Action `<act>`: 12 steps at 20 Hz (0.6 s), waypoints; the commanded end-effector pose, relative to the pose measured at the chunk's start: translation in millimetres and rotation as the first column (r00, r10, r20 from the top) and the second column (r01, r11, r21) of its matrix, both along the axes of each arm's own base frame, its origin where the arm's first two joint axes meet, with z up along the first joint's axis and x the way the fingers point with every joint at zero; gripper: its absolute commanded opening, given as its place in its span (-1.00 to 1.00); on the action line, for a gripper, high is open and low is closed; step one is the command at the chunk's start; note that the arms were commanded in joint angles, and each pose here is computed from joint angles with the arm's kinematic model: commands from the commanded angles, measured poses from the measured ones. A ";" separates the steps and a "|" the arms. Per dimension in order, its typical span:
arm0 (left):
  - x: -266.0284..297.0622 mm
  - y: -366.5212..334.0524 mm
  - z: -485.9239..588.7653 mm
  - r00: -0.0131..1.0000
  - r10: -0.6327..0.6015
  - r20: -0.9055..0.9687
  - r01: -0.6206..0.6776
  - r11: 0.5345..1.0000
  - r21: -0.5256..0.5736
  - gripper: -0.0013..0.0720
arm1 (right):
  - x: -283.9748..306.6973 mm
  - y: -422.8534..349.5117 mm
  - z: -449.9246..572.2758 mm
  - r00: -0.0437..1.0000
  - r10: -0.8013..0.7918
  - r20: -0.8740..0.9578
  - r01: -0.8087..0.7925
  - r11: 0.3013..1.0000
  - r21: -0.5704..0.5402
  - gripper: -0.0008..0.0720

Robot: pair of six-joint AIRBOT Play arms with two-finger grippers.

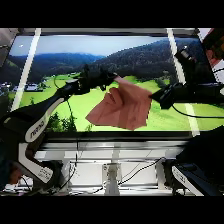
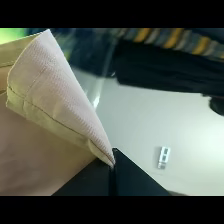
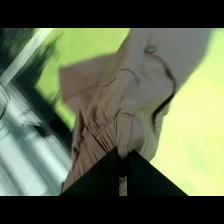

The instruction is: Fold the clothes and pants, and hang the long-sleeved shirts on hangers.

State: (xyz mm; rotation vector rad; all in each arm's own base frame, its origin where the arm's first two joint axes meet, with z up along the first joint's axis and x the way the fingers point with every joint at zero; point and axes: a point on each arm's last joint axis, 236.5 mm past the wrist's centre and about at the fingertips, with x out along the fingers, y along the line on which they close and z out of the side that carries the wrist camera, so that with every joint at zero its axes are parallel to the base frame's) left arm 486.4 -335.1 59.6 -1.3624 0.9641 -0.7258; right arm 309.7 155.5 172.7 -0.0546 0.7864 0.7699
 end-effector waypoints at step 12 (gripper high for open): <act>-0.7 106.9 306.5 0.560 0.071 0.826 -0.352 0.922 0.160 -0.94 | 108.0 -42.3 163.7 0.724 -0.310 0.617 0.269 0.950 0.162 -0.92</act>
